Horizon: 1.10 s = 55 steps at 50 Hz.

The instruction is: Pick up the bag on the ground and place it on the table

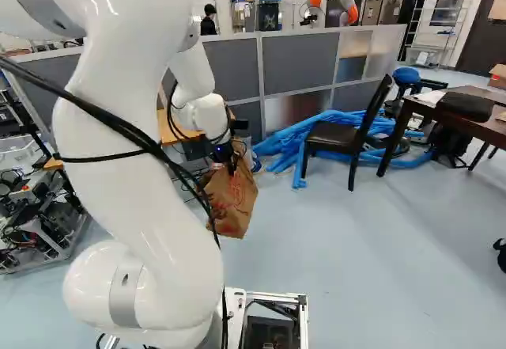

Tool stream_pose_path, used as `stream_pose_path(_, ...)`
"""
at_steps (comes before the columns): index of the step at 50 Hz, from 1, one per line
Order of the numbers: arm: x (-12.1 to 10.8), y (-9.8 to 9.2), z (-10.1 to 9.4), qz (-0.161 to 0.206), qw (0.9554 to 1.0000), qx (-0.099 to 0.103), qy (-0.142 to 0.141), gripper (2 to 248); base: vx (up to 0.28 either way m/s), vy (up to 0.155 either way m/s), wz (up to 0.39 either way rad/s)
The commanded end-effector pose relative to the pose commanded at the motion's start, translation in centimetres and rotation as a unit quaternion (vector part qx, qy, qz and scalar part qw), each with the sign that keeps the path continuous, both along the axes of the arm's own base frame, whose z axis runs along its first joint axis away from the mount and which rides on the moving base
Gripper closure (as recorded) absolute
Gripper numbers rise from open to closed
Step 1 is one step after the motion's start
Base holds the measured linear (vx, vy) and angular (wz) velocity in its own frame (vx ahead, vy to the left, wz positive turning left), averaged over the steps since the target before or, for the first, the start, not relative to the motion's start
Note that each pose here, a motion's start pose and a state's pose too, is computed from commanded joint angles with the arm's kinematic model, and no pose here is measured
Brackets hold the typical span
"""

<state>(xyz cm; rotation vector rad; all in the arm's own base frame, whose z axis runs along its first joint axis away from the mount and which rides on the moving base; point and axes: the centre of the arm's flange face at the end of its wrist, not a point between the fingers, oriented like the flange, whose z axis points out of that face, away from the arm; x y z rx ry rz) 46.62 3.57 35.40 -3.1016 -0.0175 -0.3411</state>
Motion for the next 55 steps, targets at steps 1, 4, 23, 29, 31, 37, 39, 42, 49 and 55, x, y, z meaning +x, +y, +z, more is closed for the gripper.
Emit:
stream_pose_path(1,0.0,0.0,0.1,0.0,1.0,0.0,0.0,229,0.0,0.0,0.0)
stream_pose_path(4,0.0,0.0,0.6,0.0,1.0,0.0,0.0,229,0.0,0.0,0.0)
stream_pose_path(23,-0.2,-0.1,3.1,-0.001,1.0,0.001,0.001,229,0.0,0.0,0.0)
stream_pose_path(29,-0.3,-0.2,3.9,-0.001,1.0,0.001,0.001,229,0.0,0.0,0.0)
stream_pose_path(31,-0.3,-0.2,4.2,-0.001,1.0,0.001,0.001,229,0.0,0.0,0.0)
stream_pose_path(37,-0.4,-0.2,5.0,-0.002,1.0,0.001,0.002,229,0.0,0.0,0.0)
stream_pose_path(39,-0.4,-0.2,5.3,-0.002,1.0,0.001,0.002,229,0.0,0.0,0.0)
stream_pose_path(42,-0.4,-0.3,5.7,-0.002,1.0,0.001,0.002,229,0.0,0.0,0.0)
stream_pose_path(49,-0.5,-0.3,6.6,-0.002,1.0,0.001,0.003,229,0.0,0.0,0.0)
stream_pose_path(55,-0.6,-0.3,7.5,-0.002,1.0,0.001,0.003,229,0.0,0.0,0.0)
